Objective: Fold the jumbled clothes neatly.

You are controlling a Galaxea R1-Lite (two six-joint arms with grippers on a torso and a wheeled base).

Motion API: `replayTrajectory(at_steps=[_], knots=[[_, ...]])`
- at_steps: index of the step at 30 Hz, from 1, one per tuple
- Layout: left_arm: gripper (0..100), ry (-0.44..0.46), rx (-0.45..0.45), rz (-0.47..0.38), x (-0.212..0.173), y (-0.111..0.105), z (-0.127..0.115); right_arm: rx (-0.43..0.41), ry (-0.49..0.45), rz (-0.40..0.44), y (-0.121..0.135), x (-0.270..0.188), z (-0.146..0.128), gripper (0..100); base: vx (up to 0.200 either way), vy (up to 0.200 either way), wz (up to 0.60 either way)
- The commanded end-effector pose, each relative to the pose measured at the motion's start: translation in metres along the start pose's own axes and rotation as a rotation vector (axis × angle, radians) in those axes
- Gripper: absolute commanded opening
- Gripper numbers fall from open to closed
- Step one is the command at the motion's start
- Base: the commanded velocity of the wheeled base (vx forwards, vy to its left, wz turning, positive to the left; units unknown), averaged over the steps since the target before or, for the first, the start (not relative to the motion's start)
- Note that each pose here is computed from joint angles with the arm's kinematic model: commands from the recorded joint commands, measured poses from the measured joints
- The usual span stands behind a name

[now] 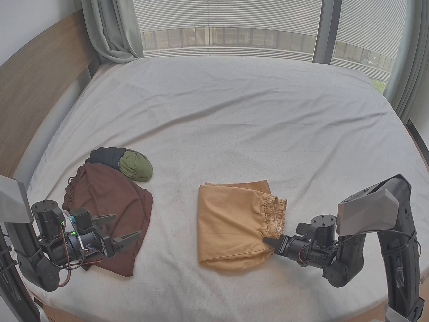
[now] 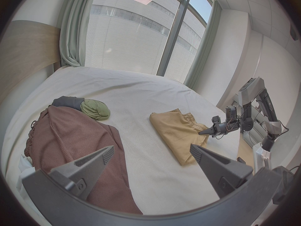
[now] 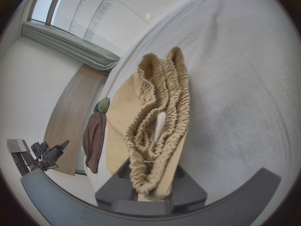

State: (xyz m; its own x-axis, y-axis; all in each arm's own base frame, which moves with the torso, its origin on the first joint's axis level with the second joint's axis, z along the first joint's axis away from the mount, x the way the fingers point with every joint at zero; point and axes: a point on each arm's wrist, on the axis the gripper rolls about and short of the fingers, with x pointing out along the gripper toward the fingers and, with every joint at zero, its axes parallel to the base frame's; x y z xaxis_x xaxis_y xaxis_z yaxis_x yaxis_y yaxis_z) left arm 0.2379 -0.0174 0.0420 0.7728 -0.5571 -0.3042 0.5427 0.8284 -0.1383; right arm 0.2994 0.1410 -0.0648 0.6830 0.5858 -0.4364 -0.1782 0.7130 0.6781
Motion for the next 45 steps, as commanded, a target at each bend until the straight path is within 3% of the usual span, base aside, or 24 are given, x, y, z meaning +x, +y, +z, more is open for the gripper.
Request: replayTrajectory(at_steps=[1, 5, 16, 25, 34, 45], knots=[[100, 0.0, 0.002, -0.003, 0.0, -0.001, 0.0, -0.02, -0.033, 0.052, 0.018, -0.005, 0.011, 0, 0.0, 0.0, 0.0], [100, 0.004, -0.003, 0.0, -0.001, -0.001, -0.001, -0.035, -0.048, 0.085, 0.029, -0.01, 0.016, 0, 0.0, 0.0, 0.0], [100, 0.007, -0.004, -0.003, -0.001, -0.002, -0.001, -0.109, -0.126, 0.296, 0.082, -0.038, 0.052, 0, 0.0, 0.0, 0.0], [100, 0.01, -0.003, -0.006, -0.002, -0.003, -0.002, -0.152, -0.189, 0.416, 0.108, -0.042, 0.076, 0, 0.0, 0.0, 0.0], [100, -0.002, 0.001, -0.005, -0.003, -0.004, 0.001, -0.168, -0.264, 0.49, 0.127, -0.035, 0.098, 0, 0.0, 0.0, 0.0], [100, -0.003, 0.003, -0.005, -0.003, -0.004, 0.001, -0.167, -0.283, 0.486, 0.146, -0.013, 0.136, 0, 0.0, 0.0, 0.0]])
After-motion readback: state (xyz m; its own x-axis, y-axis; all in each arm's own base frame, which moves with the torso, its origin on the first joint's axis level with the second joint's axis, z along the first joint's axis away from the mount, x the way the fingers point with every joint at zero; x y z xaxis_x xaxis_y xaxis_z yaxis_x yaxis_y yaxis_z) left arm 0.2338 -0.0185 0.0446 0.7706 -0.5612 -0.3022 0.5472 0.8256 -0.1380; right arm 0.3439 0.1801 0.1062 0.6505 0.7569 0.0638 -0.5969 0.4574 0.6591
